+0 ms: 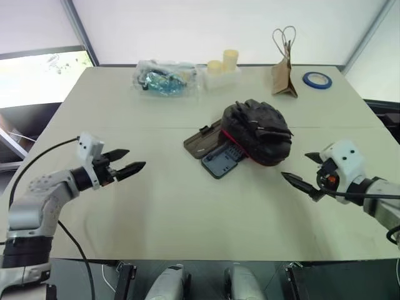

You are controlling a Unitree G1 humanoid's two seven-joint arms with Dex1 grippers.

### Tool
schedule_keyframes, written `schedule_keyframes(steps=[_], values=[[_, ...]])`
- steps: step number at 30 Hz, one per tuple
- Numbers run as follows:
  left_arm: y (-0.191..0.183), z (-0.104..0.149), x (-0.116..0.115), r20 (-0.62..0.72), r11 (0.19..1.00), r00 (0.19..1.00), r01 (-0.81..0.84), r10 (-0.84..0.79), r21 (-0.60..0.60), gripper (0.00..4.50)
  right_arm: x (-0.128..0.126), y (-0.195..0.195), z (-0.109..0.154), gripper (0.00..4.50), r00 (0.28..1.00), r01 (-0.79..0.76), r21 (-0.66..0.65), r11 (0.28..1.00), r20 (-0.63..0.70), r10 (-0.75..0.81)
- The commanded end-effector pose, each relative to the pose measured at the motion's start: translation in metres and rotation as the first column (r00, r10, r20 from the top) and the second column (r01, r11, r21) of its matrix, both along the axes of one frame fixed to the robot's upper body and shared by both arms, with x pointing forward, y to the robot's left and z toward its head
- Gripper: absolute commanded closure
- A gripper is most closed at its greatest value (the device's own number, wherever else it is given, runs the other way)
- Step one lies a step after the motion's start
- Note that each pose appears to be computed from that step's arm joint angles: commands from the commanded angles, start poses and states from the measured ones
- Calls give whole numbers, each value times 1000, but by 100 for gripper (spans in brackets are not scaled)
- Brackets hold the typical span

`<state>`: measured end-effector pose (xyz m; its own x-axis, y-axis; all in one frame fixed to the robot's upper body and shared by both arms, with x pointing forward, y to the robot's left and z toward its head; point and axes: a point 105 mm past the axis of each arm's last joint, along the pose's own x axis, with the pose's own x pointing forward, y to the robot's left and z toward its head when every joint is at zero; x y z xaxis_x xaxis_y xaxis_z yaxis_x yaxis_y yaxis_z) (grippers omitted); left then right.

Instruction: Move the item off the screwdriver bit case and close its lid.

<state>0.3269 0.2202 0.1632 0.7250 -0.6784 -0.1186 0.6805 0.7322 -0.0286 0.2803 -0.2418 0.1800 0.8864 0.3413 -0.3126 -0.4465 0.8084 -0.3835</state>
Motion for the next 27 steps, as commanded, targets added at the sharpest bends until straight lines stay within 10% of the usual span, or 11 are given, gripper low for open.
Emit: schedule_keyframes(steps=[1, 27], values=[[-23, 36, 5, 117, 994, 987, 109, -107, -6, 5, 19, -7, 25, 2, 983, 52, -161, 986, 180, -22], [-65, 20, -2, 89, 979, 977, 200, -196, -32, 1, 123, 45, 9, 26, 871, 78, -465, 882, 463, 167]])
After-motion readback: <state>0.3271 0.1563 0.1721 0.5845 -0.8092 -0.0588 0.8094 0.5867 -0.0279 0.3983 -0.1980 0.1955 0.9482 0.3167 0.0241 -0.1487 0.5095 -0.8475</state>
